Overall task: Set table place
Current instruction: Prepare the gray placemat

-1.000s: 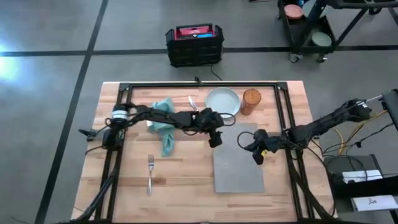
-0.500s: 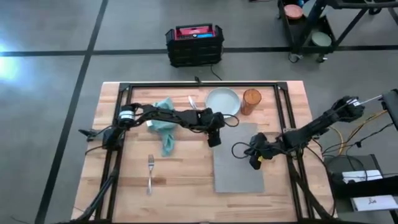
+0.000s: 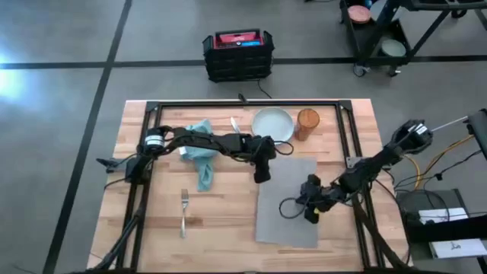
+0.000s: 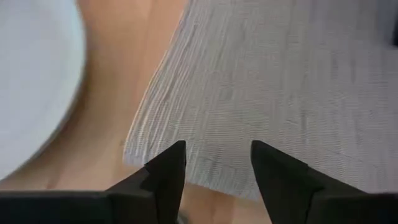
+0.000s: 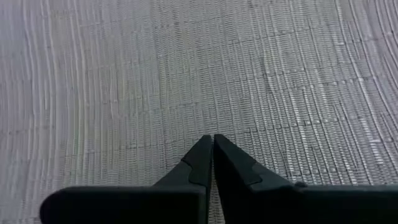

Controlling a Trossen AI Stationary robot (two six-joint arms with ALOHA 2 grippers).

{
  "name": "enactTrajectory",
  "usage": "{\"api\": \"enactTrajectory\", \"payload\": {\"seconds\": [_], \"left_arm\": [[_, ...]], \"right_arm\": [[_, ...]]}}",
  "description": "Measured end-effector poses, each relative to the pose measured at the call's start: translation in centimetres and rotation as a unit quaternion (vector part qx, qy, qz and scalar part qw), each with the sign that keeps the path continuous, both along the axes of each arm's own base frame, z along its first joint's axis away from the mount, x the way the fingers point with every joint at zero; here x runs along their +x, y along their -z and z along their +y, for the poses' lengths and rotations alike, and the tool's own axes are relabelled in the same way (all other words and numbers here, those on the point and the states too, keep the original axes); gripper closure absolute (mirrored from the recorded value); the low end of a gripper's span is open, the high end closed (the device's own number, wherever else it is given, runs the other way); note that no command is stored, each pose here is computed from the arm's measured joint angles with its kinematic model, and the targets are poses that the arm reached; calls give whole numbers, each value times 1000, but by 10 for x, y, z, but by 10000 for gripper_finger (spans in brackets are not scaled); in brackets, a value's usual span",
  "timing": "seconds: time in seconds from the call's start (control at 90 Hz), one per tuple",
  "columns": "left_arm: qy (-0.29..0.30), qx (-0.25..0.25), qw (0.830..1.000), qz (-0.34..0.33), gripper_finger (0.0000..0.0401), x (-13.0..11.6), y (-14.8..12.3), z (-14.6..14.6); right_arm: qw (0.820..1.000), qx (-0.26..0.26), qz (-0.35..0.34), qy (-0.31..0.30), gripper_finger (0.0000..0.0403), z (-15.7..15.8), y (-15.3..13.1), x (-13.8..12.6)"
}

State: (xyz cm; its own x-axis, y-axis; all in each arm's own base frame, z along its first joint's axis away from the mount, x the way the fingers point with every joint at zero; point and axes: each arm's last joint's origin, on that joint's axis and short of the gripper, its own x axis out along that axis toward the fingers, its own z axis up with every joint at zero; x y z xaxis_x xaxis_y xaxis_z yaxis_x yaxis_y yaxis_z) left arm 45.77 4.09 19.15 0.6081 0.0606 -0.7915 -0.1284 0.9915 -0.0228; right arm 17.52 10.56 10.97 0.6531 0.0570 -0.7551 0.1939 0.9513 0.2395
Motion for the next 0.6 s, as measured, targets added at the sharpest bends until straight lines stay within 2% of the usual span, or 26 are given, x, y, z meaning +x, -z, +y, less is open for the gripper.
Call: {"api": "enactTrajectory", "payload": {"seconds": [0.2, 0.411, 0.6], "left_arm": [[-6, 11, 999, -39, 197, 5, -4, 14], [-8, -11, 1000, -18, 179, 5, 13, 30], [8, -11, 1000, -22, 181, 5, 15, 34]], "right_arm": [[1000, -17, 10, -6, 401, 10, 5, 8], [1000, -19, 15, -13, 401, 13, 7, 9], [1000, -21, 14, -13, 401, 13, 7, 9]]}}
